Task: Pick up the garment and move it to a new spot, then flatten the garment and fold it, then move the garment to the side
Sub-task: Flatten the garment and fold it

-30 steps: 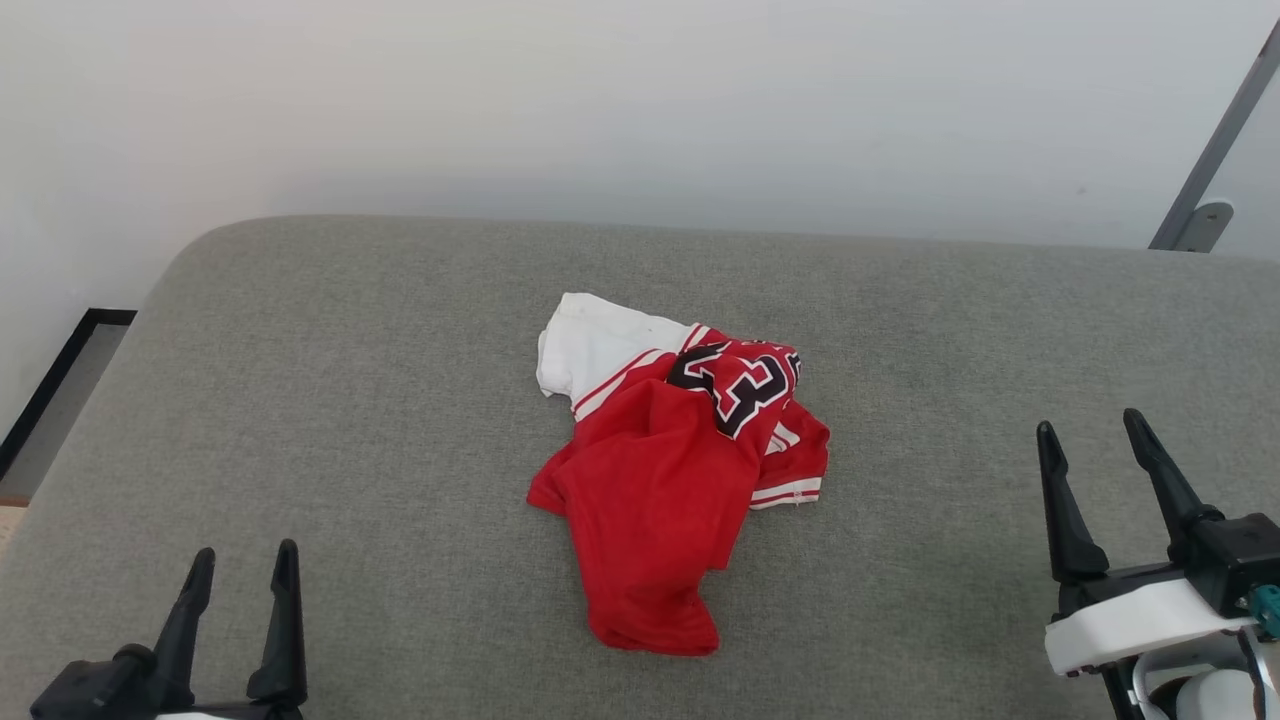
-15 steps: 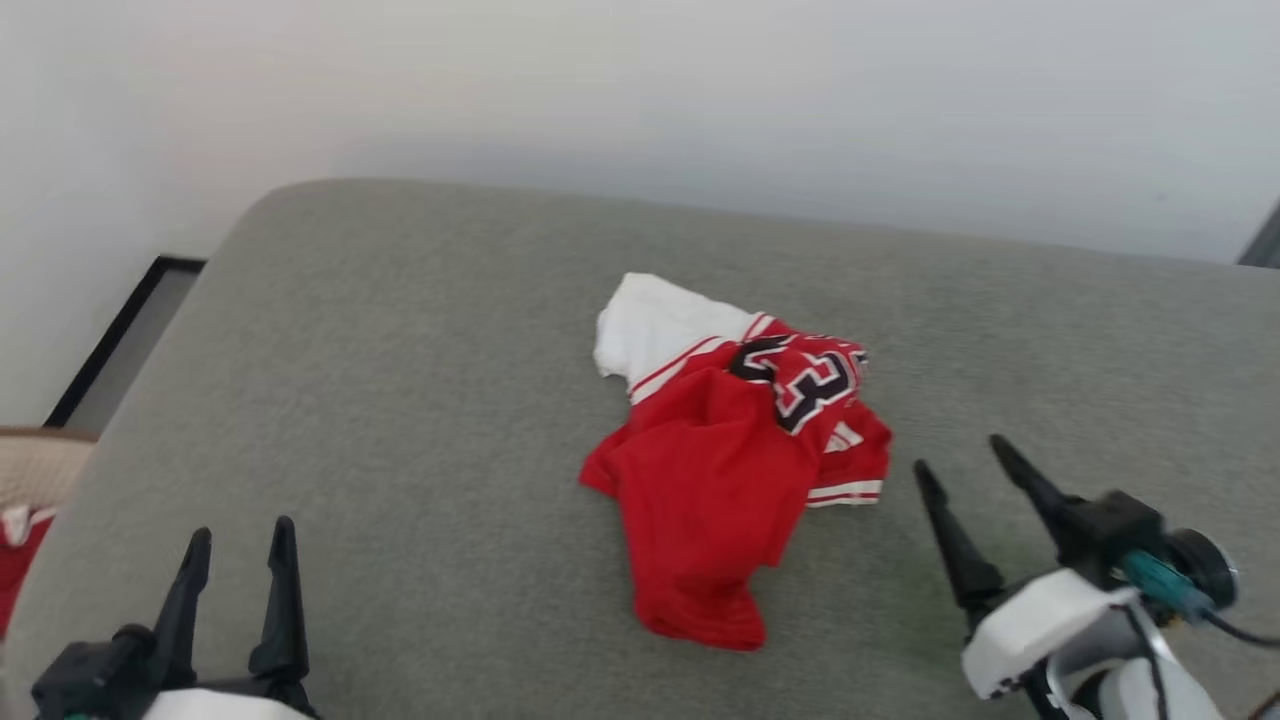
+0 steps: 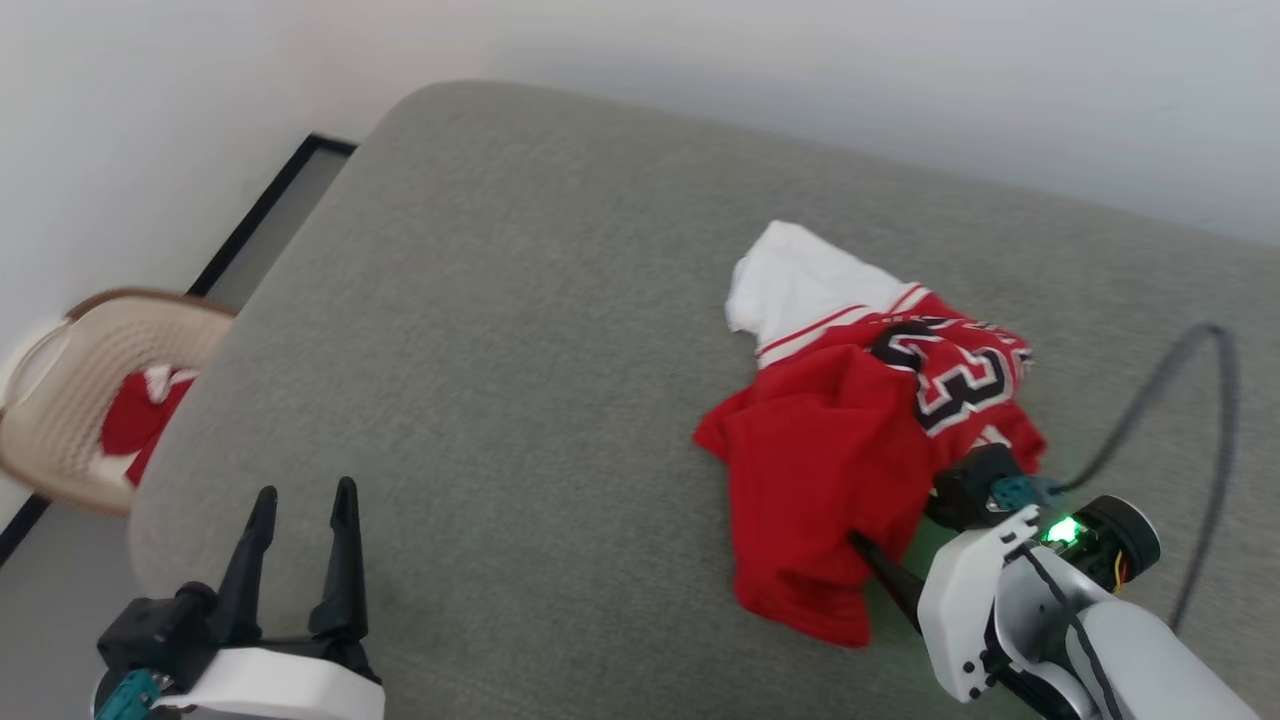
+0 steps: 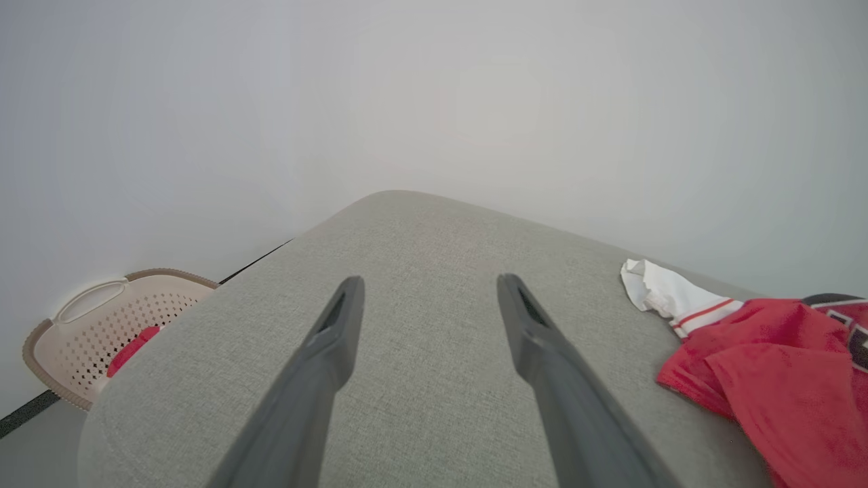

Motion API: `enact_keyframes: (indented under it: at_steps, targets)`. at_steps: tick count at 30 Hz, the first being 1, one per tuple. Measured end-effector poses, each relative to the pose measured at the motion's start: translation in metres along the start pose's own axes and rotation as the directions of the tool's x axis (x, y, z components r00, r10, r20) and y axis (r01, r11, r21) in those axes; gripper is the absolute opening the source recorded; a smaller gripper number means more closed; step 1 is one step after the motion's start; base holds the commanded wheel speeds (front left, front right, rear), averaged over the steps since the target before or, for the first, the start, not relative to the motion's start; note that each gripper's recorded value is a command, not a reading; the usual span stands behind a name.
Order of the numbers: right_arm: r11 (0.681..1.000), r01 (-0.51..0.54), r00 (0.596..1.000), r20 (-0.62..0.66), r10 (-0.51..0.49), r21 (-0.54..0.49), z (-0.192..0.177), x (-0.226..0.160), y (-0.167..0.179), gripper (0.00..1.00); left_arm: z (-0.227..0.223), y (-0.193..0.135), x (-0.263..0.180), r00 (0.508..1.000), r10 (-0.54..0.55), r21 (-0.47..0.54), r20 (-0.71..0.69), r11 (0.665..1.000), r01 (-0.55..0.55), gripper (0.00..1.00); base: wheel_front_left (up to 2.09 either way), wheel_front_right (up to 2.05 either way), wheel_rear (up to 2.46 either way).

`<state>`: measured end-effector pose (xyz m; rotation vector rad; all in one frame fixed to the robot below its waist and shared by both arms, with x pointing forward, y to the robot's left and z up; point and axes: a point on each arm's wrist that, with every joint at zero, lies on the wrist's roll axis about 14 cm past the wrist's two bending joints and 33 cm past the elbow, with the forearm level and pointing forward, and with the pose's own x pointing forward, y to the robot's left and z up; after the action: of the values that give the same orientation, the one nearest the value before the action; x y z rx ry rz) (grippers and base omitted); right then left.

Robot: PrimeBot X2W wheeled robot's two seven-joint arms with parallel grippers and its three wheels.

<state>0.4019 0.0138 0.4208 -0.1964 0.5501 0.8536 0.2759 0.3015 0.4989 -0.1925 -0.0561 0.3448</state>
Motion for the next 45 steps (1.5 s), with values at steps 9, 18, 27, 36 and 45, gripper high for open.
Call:
enact_keyframes:
  at_steps: [9,18,27,36,45]
  targets:
    - [0.995,-0.074,0.981,-0.186,0.061,-0.063,-0.022,0.030,0.004,0.00,-0.011,0.007,0.001,0.998,0.048,-0.011,-0.028,0.999,-0.048,1.00,0.00,0.00,0.00]
    - [0.998,0.040,0.970,-0.237,-0.051,-0.050,-0.022,-0.008,-0.053,0.00,-0.013,0.002,0.012,0.999,0.028,-0.023,-0.022,0.999,-0.028,1.00,0.00,0.00,0.00]
    - [0.978,0.205,0.901,-0.384,-0.199,-0.027,-0.059,-0.080,-0.109,0.00,-0.015,-0.012,0.022,0.999,-0.028,-0.019,-0.024,0.999,0.027,1.00,0.00,0.00,0.00]
    - [0.944,0.318,0.826,-0.515,-0.232,0.085,-0.110,-0.108,-0.122,0.00,-0.022,-0.019,0.027,0.998,-0.055,-0.014,-0.044,0.998,0.054,1.00,0.00,0.00,0.00]
    - [0.919,0.357,0.855,-0.454,-0.249,0.167,-0.108,-0.103,-0.116,1.00,-0.026,-0.029,0.037,0.991,-0.118,0.003,-0.066,0.993,0.118,1.00,0.00,0.00,0.00]
